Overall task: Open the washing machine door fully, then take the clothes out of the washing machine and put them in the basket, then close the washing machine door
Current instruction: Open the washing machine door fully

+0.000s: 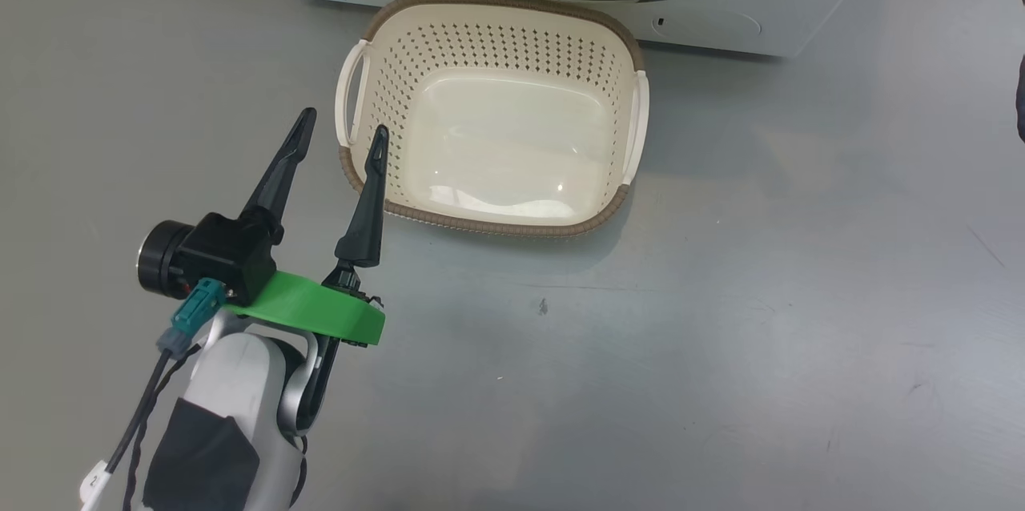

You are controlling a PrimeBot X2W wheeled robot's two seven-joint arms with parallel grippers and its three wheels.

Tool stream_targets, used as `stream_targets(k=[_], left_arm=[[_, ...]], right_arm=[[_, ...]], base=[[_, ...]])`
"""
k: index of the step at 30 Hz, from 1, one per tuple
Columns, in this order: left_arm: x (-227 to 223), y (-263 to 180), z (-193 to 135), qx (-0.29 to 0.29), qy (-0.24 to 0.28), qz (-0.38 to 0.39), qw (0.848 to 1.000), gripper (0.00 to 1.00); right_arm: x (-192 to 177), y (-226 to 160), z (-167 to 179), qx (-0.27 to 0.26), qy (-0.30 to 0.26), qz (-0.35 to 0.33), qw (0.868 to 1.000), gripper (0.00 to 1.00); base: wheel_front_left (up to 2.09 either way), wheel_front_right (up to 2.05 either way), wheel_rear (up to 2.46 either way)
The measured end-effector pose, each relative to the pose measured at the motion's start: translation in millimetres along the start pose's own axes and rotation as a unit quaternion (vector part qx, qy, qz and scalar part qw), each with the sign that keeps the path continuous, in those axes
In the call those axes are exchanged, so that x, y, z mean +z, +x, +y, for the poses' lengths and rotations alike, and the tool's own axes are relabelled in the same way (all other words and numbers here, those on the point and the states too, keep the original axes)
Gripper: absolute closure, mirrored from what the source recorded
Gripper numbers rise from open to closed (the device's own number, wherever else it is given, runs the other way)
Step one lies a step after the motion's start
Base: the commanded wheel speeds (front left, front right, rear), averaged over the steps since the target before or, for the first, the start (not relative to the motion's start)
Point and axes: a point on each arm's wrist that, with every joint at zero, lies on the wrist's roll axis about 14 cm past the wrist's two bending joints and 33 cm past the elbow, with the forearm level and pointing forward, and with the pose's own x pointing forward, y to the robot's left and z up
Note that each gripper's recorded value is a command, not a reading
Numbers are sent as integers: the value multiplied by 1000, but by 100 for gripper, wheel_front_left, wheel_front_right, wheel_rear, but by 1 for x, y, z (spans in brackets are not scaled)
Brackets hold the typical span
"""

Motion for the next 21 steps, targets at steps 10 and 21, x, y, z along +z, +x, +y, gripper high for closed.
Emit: stream_targets(k=[10,21], left_arm=[[6,-1,-6,-7,-2,-6,1000,0],[14,-9,-13,-14,-3,-12,1000,0]], right_arm=[[-15,-11,2,2,1,31,1000,100],[-43,-27,1,-4,7,67,998,100]], base=[[0,0,0],[0,0,0]])
